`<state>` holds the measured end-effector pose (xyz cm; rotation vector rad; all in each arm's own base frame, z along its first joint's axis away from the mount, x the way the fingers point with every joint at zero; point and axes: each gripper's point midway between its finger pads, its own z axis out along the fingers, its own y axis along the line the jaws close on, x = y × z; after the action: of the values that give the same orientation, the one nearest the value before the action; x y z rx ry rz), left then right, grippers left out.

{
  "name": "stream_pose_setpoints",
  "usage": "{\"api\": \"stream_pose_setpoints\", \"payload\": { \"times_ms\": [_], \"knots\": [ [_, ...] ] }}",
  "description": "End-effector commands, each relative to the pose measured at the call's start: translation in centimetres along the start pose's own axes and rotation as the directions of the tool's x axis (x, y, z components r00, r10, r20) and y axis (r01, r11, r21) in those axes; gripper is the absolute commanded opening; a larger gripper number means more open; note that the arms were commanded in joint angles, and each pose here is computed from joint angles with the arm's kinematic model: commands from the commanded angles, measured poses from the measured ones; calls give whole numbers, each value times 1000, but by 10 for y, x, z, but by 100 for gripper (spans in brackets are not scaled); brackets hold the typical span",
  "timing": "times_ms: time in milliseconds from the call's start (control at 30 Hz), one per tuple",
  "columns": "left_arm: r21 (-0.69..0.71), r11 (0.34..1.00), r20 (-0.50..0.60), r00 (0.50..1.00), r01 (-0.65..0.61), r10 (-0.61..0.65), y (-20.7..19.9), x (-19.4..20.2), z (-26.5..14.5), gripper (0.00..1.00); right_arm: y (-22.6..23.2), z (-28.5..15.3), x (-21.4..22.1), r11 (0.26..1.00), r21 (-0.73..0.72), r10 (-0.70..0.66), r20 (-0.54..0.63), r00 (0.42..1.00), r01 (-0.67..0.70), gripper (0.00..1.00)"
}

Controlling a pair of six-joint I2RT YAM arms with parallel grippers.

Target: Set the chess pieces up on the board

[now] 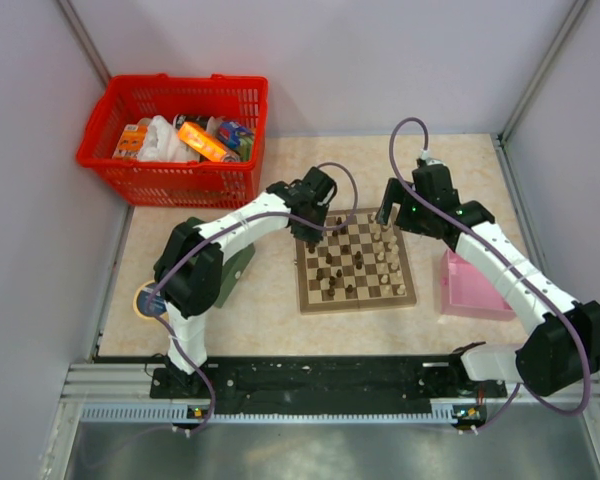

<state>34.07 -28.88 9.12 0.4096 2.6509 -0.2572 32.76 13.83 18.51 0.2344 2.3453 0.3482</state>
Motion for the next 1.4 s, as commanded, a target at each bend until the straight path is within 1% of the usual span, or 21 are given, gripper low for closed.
{"api": "stream_pose_setpoints", "payload": {
  "times_ms": [0, 500, 900, 1067, 1133, 1267, 1367],
  "knots": [
    [4, 1000, 22, 1000, 14, -14, -2, -2, -5, 18, 5, 2, -5, 1000, -21, 13, 16, 1000, -12, 93],
    [13, 1000, 2, 1000, 25, -25, -4, 2, 5, 22, 3, 3, -4, 1000, -18, 10, 10, 1000, -10, 93],
    [5, 1000, -8, 1000, 29, -29, -3, 5, 8, 29, 3, 4, -4, 1000, -17, 7, 9, 1000, -7, 93],
    [2, 1000, -10, 1000, 30, -30, -2, 5, 8, 31, 4, 4, -3, 1000, -20, 7, 8, 1000, -7, 93],
    [3, 1000, -15, 999, 30, -29, -2, 6, 9, 33, 4, 4, -3, 1000, -21, 7, 7, 1000, -7, 93],
    [6, 999, -17, 999, 33, -33, -3, 7, 9, 33, 3, 4, -3, 1000, -18, 7, 7, 1000, -7, 93],
    [1, 999, -15, 999, 33, -33, -2, 6, 8, 34, 4, 4, -3, 1000, -22, 4, 8, 1000, -4, 93]
  ]
}}
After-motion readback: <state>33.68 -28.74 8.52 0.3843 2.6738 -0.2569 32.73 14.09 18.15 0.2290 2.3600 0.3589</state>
